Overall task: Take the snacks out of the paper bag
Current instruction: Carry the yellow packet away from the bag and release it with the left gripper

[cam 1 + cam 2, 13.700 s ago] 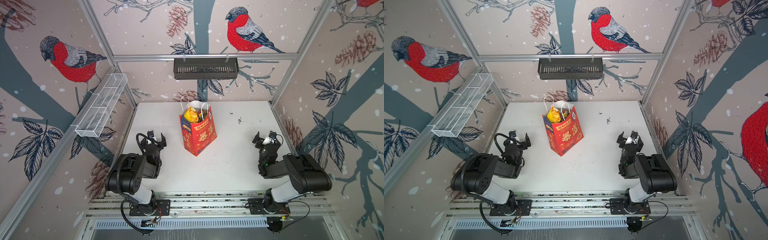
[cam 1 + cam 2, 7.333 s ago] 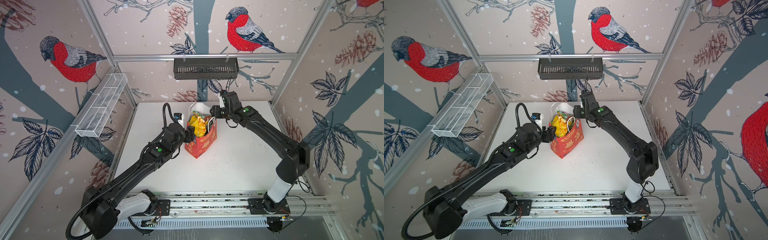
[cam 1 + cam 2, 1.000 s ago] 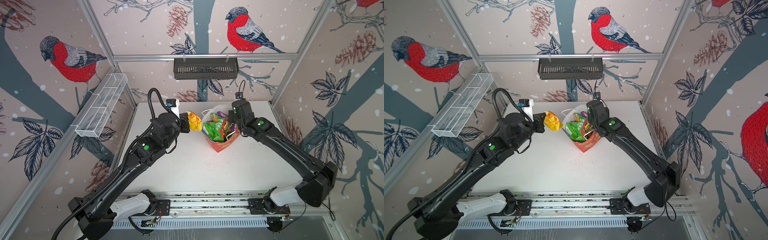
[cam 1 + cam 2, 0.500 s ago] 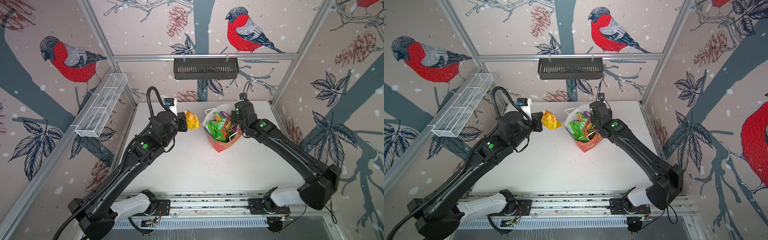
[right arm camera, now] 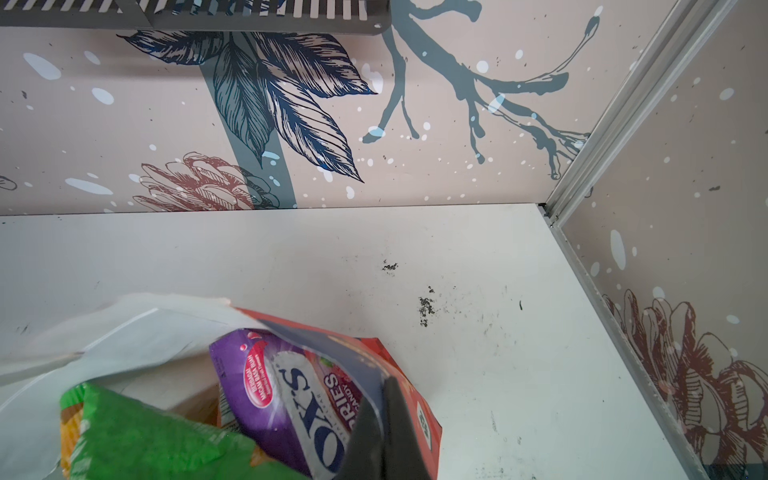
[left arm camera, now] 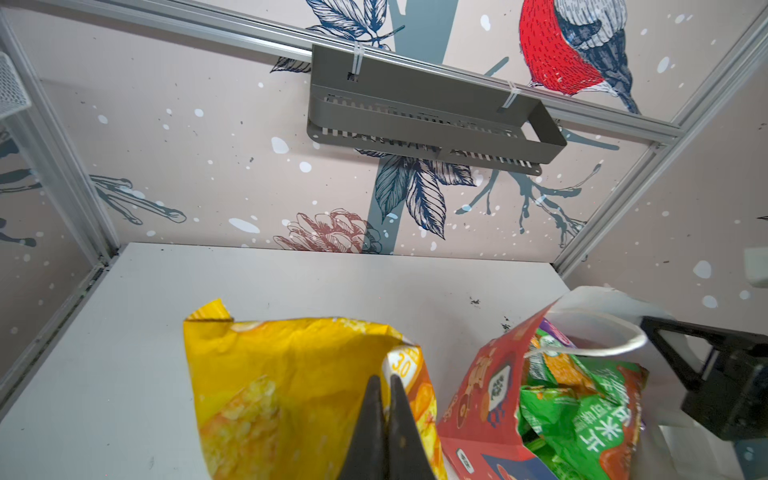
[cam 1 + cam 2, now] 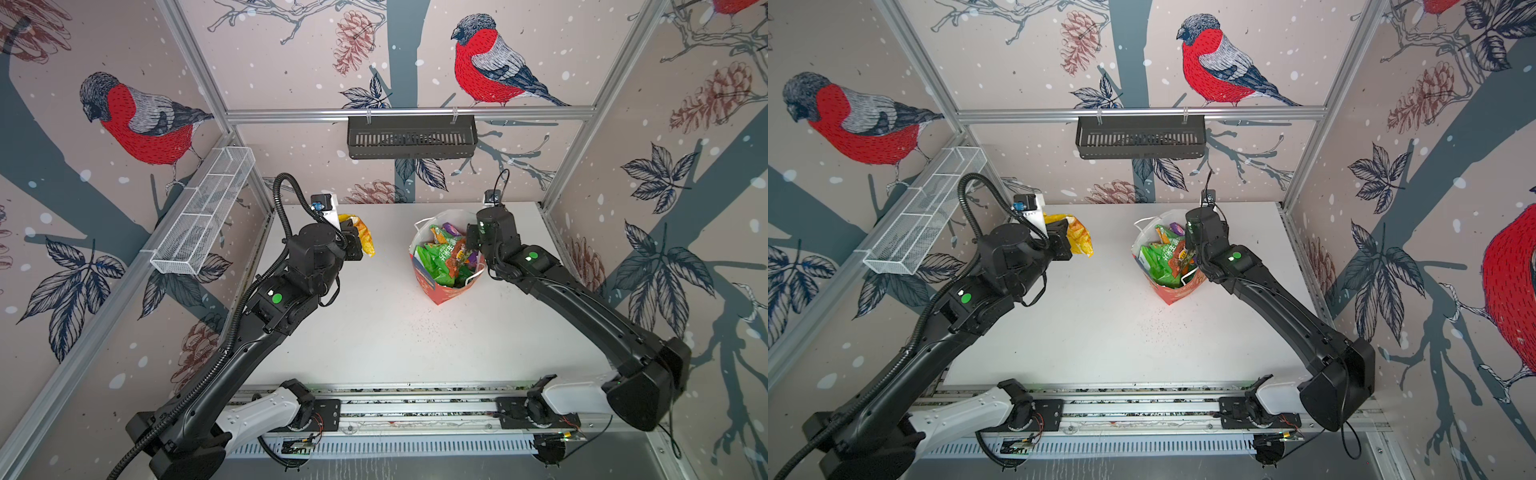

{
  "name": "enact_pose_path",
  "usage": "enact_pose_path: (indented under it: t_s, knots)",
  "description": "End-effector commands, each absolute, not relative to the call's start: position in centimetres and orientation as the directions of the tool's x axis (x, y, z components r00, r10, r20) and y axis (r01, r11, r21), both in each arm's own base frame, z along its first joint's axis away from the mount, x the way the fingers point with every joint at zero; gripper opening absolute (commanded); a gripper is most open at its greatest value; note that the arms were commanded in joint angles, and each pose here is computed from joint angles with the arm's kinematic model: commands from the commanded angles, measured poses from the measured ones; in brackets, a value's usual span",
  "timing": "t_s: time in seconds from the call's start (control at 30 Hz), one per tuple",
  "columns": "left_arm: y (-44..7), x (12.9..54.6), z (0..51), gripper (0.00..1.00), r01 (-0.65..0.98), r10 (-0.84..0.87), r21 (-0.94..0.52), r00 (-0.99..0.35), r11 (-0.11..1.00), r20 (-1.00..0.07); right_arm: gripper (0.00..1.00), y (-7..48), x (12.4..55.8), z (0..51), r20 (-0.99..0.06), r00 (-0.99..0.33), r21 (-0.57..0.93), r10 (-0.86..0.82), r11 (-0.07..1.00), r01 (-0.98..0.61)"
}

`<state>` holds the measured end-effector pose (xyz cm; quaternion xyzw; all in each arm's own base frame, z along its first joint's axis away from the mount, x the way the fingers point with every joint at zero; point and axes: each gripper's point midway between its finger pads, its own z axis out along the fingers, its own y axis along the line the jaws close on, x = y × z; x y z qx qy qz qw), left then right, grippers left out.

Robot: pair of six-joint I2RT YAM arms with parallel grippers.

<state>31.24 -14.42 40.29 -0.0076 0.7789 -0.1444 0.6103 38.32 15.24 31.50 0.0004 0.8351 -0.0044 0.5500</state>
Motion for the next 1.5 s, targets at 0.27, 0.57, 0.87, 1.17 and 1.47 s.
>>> enact_pose_path:
  t_s: [0.27, 0.57, 0.87, 1.17, 1.47]
  knots:
    - [-8.3, 36.9, 33.4, 0.00, -0.006, -0.241, -0.254, -0.348, 0.967, -0.906, 0.00, 15.1, 37.4, 33.2, -0.941, -0.335, 0.066, 0.046, 0.997, -0.047]
    - [-2.5, 38.7, 23.9, 0.00, -0.144, -0.319, -0.285, -0.466, 0.948, -0.826, 0.00, 15.3, 37.0, 32.7, -0.938, -0.341, 0.095, 0.059, 0.991, -0.089]
    - [-0.5, 39.4, 18.8, 0.00, -0.216, -0.263, -0.164, -0.593, 0.962, -0.761, 0.00, 15.5, 37.2, 32.0, -0.936, -0.348, 0.100, 0.061, 0.990, -0.095]
    - [-1.8, 40.3, 17.4, 0.32, -0.167, -0.246, -0.180, -0.662, 0.969, -0.708, 0.00, 15.7, 37.6, 31.6, -0.932, -0.357, 0.110, 0.067, 0.989, -0.102]
    - [-3.1, 39.6, 19.7, 0.92, -0.071, -0.214, -0.219, -0.629, 0.973, -0.748, 0.00, 15.4, 37.6, 31.5, -0.931, -0.360, 0.106, 0.065, 0.990, -0.096]
